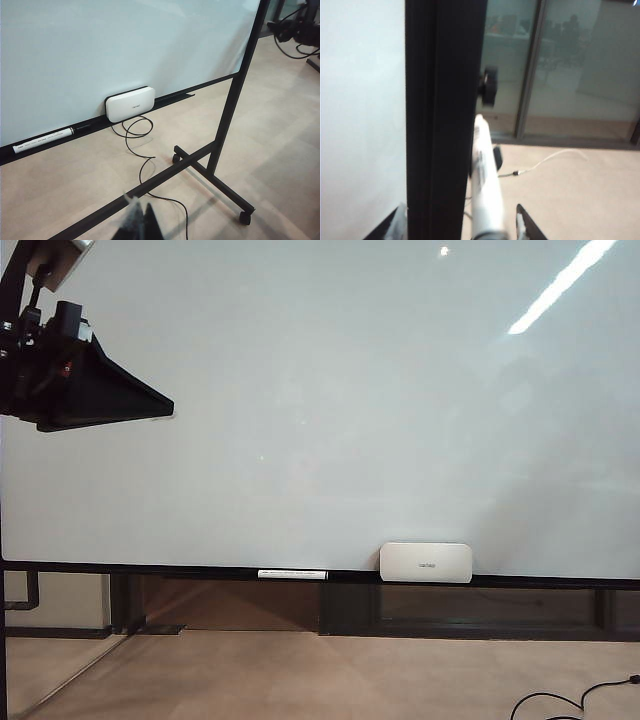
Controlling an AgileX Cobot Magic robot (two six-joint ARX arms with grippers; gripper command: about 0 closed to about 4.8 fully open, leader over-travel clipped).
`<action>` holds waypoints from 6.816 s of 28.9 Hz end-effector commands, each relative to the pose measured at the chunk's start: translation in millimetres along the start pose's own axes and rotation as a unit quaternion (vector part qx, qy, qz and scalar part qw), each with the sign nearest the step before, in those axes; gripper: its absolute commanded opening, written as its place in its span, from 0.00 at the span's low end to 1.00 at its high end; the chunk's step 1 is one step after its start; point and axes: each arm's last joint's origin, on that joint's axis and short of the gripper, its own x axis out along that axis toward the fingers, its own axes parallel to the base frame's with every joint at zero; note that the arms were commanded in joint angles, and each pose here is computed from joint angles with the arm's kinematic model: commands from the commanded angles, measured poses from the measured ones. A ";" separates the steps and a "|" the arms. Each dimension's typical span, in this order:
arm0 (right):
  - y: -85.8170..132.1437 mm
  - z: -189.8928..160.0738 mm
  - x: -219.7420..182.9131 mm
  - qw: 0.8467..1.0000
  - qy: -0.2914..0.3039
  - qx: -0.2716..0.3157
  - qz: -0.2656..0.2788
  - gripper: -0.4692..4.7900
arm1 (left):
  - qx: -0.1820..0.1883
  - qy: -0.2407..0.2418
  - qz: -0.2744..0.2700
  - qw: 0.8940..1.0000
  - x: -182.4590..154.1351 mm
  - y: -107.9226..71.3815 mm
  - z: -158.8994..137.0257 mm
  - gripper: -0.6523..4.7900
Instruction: Reach to the right to find the marker pen, pick it up, and write the number 15 on the whiteboard.
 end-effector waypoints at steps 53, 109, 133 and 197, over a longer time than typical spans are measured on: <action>-5.0 3.8 16.9 0.999 0.004 -0.018 -0.037 0.23 | 0.004 -0.005 -0.006 1.000 4.8 2.5 12.8 0.11; 133.6 134.5 -114.8 0.996 0.054 0.031 -0.064 0.09 | -0.081 -0.086 -0.056 0.991 -77.6 -41.1 60.2 0.11; 359.2 224.5 -98.5 0.959 -0.009 0.074 0.273 0.09 | 0.078 -0.042 0.224 0.971 -123.8 -47.6 88.1 0.11; 500.2 305.1 -58.2 0.957 -0.127 0.074 0.250 0.09 | 0.101 -0.089 0.137 0.981 -110.2 -45.6 105.8 0.11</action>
